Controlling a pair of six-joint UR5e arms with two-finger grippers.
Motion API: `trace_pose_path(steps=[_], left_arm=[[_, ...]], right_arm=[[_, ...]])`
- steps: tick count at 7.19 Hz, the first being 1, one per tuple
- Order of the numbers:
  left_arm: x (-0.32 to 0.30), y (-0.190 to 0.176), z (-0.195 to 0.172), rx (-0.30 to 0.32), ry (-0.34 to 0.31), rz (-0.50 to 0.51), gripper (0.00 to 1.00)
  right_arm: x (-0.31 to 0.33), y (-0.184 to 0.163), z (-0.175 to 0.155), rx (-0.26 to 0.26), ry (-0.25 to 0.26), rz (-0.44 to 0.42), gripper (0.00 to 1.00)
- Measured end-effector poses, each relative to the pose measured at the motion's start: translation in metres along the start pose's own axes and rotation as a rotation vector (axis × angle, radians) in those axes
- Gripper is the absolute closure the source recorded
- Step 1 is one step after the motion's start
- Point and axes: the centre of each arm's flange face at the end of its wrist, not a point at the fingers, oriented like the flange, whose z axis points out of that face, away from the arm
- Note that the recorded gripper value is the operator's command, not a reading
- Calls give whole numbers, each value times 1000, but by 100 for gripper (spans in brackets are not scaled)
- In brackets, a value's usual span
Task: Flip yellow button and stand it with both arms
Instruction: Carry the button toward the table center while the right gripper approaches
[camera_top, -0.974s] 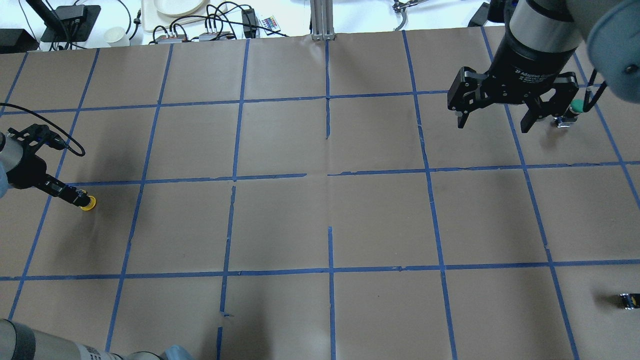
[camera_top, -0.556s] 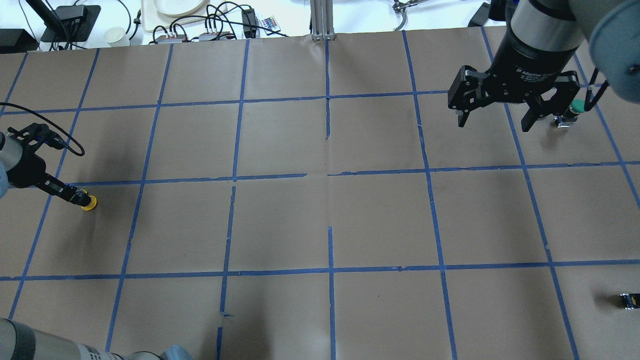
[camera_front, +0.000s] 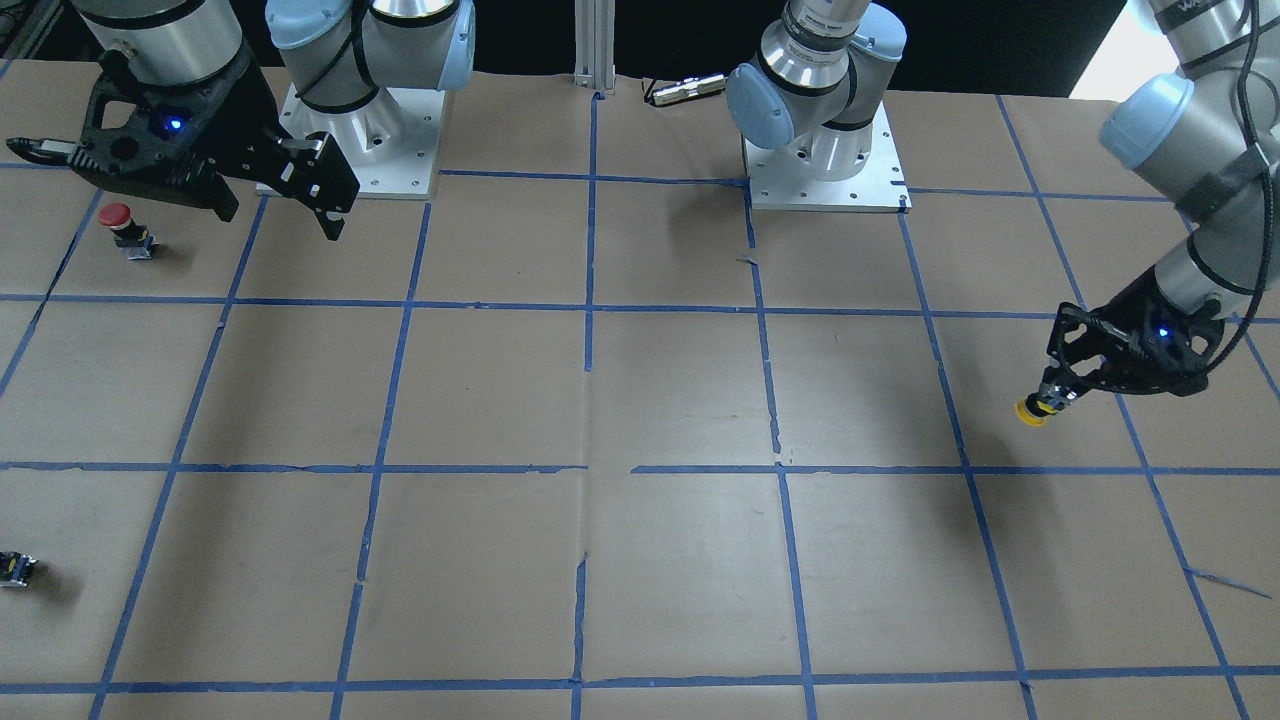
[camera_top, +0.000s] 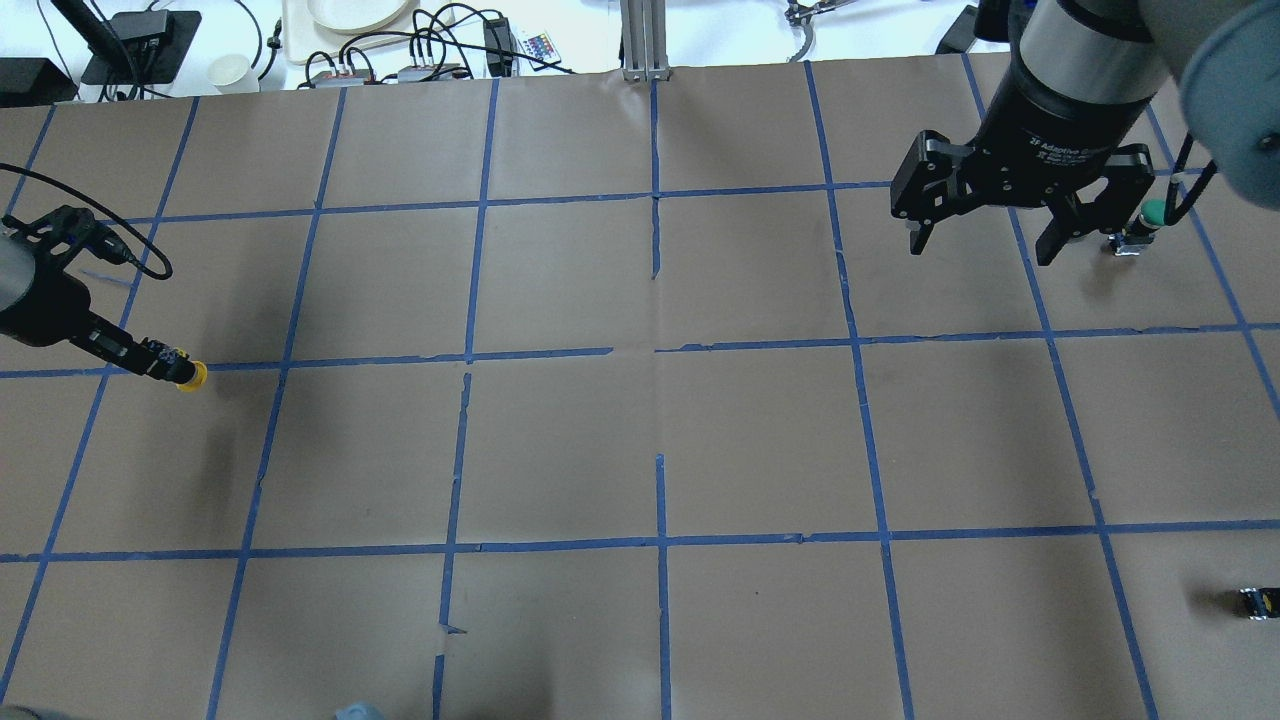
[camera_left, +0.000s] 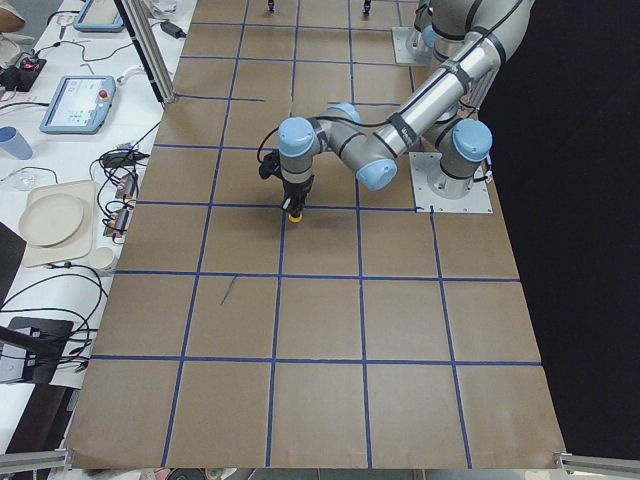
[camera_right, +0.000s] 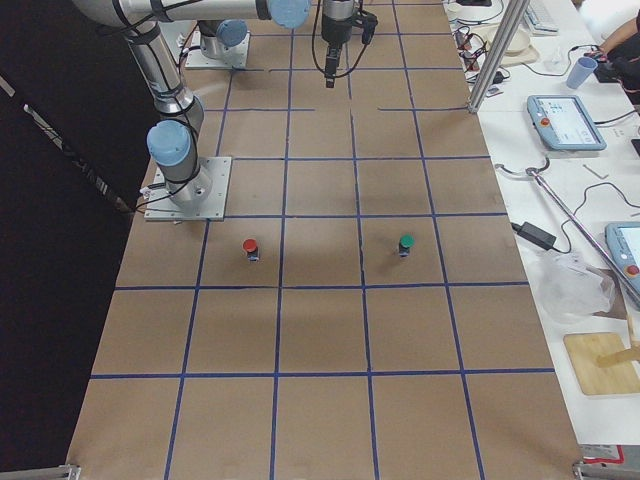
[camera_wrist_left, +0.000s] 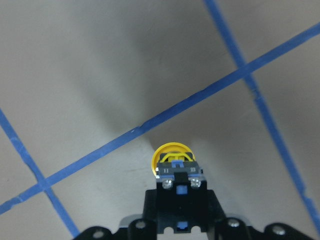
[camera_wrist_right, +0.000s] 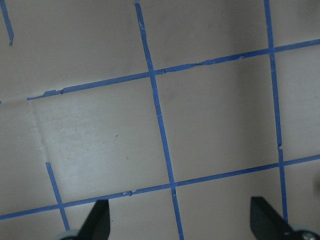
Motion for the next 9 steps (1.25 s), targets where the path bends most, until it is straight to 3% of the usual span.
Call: trace_pose_path(steps=[2,3,4,6,9], left_arm=[[76,-9,-29,63,210,-4,84],[117,-17,-36,108,357,-18,84],[156,-28,-41,147,491,-31,85],[233,-56,-48,246,757,-61,85],[321,-93,-61,405,1070,-148,85]], right_arm=[[0,-5,-5,57,-3,9,0],[0,-7,-5,65,-20,46,0],[-1,-7,-5,33,-76,140,0],[-6,-2,-3,-114,-247,434,0],[-2,3,1,-416,-496,665,0]])
